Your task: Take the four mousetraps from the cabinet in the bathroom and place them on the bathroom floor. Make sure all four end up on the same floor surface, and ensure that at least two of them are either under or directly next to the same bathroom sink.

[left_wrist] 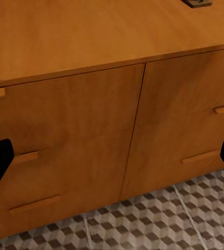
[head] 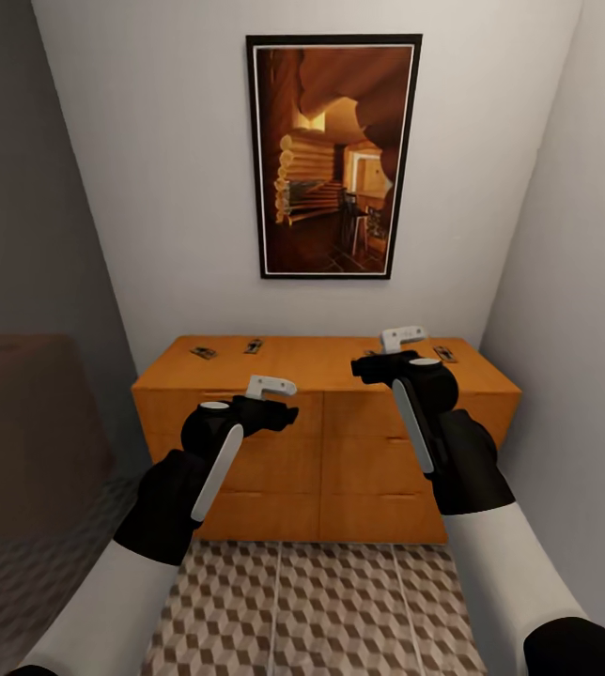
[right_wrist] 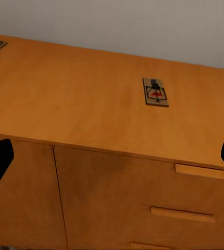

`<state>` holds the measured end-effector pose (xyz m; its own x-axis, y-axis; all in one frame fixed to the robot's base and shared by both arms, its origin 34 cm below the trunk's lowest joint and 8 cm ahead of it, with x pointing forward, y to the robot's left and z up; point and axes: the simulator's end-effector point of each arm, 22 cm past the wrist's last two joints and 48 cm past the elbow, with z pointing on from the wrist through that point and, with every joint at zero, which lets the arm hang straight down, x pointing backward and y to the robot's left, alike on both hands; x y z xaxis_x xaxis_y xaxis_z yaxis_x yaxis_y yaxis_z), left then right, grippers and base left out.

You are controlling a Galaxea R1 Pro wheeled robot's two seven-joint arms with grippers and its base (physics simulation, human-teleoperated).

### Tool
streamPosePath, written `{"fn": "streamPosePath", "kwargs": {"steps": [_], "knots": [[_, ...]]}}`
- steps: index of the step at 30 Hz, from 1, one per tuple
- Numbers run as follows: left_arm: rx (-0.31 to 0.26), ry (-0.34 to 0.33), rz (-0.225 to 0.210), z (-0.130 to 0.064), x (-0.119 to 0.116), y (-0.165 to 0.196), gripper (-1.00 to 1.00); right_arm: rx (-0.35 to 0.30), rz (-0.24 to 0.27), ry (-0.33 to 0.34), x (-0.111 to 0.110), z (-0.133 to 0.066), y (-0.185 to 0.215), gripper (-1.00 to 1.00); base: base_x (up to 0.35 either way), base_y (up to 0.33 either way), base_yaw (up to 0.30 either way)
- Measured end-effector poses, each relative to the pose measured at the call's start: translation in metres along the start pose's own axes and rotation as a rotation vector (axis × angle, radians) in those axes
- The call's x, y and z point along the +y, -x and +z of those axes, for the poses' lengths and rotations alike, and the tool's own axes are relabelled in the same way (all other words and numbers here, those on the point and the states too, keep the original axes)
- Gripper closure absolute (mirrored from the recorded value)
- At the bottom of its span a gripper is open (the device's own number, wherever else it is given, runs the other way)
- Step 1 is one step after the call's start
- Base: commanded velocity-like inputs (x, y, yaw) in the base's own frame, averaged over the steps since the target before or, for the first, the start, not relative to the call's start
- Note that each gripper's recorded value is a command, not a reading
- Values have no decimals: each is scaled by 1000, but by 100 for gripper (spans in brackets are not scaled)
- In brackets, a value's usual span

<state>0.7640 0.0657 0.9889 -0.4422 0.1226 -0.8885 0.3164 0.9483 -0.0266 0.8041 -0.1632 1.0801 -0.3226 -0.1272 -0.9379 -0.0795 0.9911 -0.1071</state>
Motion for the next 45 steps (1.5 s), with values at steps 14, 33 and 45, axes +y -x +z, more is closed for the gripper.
{"fn": "streamPosePath", "kwargs": {"steps": [14, 33, 45], "knots": [[0, -1, 2, 0, -1, 0, -100, -11, 36, -5, -10, -4, 6, -100, 22, 0, 0], [-85, -3, -30, -22, 4, 35, -100, 34, 224, -118, -89, 0, 1, -100, 111, 0, 0], [-174, 9, 28, -42, 6, 139, -100, 56, 198, -400, -150, 1, 52, -100, 5, 0, 0]]}}
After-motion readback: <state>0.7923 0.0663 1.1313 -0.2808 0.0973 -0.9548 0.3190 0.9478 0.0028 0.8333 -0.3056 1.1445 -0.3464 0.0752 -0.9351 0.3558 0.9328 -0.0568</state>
